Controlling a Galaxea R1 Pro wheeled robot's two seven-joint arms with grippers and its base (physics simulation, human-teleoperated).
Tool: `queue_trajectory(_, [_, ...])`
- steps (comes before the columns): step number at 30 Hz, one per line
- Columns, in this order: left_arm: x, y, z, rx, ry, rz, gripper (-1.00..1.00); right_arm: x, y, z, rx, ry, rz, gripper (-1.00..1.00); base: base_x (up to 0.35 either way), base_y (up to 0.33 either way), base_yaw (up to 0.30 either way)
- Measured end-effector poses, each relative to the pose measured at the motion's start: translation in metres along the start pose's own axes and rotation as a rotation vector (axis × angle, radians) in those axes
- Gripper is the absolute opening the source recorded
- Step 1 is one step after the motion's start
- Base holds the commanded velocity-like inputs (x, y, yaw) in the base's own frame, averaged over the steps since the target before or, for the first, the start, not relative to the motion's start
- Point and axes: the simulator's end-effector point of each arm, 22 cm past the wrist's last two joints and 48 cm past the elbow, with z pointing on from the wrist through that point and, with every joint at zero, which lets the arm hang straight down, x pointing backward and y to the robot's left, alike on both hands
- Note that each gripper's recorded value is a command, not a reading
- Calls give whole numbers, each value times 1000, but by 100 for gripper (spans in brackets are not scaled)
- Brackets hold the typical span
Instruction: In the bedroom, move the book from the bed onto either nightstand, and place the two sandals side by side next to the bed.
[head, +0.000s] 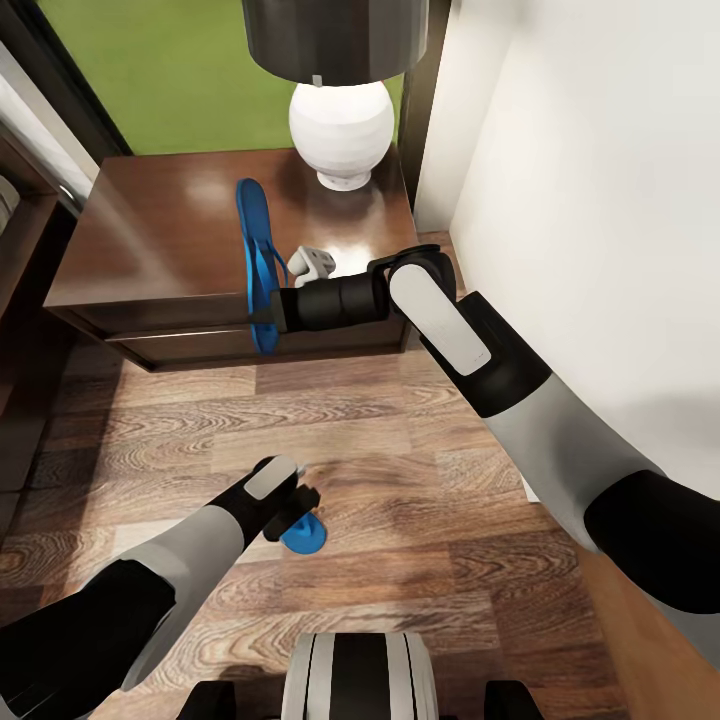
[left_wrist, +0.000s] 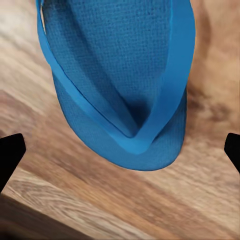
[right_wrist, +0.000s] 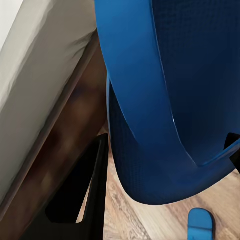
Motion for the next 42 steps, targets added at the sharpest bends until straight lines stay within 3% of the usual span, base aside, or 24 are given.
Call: queue_trajectory(42, [2,-1,1,8,11,-8,100,0,0,0,-1,0,0,-100,0,0,0])
